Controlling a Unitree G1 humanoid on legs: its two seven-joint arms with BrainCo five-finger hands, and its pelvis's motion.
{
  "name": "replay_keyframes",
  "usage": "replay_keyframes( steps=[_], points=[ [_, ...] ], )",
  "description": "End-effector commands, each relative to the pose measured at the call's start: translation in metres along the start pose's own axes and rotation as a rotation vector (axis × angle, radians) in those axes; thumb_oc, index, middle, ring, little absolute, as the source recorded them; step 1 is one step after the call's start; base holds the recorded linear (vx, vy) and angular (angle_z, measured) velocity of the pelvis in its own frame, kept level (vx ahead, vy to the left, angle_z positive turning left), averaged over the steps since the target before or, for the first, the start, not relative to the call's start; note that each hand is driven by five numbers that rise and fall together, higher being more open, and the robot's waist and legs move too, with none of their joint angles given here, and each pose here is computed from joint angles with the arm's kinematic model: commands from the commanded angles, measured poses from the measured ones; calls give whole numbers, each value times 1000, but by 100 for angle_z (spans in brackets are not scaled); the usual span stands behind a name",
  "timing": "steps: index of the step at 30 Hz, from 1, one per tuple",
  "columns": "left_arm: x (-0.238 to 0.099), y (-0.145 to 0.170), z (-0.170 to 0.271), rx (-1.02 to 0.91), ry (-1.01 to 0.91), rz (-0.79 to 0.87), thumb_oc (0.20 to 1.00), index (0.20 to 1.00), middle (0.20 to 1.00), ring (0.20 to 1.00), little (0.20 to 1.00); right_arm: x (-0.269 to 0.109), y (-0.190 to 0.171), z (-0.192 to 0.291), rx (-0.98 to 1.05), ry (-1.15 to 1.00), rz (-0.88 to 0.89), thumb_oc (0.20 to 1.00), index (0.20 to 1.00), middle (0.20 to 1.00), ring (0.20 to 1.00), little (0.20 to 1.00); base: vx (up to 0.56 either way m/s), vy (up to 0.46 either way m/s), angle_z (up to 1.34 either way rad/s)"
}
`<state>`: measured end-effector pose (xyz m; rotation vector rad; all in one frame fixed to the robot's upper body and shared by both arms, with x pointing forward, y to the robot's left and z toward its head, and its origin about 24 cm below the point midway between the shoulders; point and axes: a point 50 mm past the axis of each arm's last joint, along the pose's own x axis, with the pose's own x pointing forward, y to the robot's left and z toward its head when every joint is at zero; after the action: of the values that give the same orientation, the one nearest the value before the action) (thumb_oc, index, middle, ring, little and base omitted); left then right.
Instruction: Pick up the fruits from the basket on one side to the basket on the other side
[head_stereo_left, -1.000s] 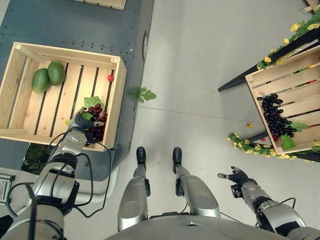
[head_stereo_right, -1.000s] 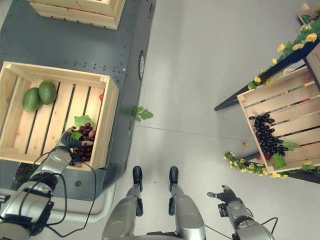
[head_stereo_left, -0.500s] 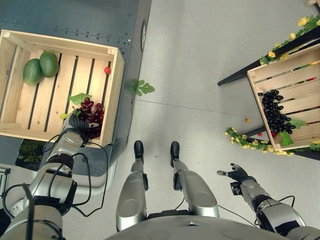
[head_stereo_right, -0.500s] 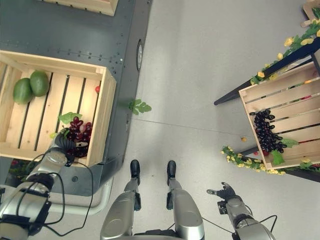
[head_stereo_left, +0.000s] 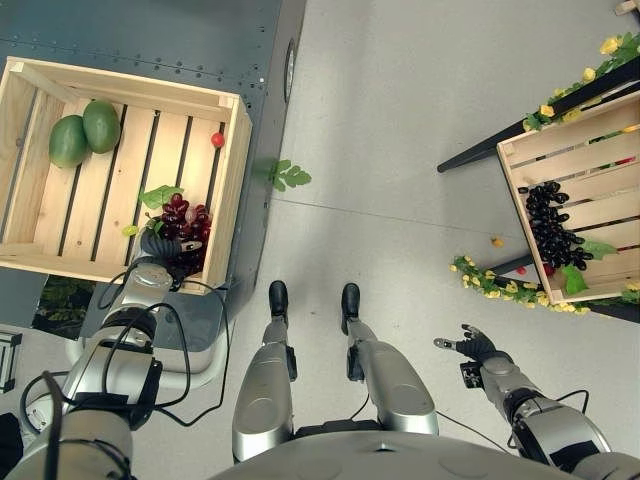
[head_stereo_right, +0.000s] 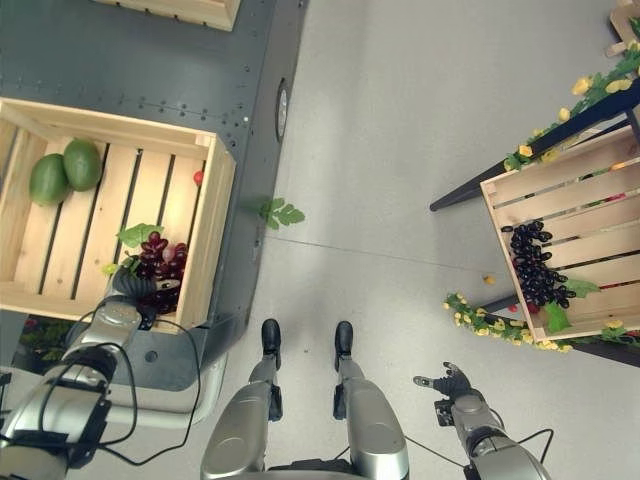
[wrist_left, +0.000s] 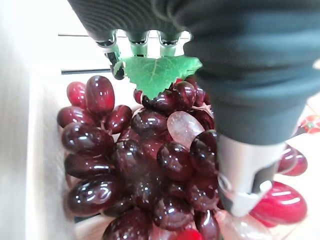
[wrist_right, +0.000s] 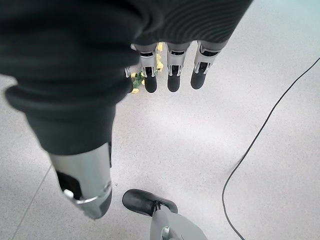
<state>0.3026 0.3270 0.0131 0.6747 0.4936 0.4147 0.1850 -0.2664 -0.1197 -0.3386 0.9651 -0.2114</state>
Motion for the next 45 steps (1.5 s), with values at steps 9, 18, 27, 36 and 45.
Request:
replay_keyframes(
  steps=[9,18,27,36,45],
  points=[
    [-13,-49,-12,-96,78,-158,1000,1000,1000,1000,1000,0,-6,0,6,-5,-24,1000,1000,1000,1000,1000,0,0,0],
    [-8,-43,3,-130,38,-134,200,200,200,200,200,0,-4,0,5,-14,-20,1000,1000,1000,1000,1000,0,0,0],
    [-8,-41,0,-136,51,-129,200,200,200,200,200,-1,-3,-4,-1,-2,-15,1000,1000,1000,1000,1000,0,0,0],
    [-8,-42,0,-144,52,-134,200,200,200,200,200,-1,-1,-2,-8,-9,-9,1000,1000,1000,1000,1000,0,0,0],
    [-8,-42,1,-153,44,-138,200,200,200,200,200,-1,-1,-3,-14,-9,-8,1000,1000,1000,1000,1000,0,0,0]
  ],
)
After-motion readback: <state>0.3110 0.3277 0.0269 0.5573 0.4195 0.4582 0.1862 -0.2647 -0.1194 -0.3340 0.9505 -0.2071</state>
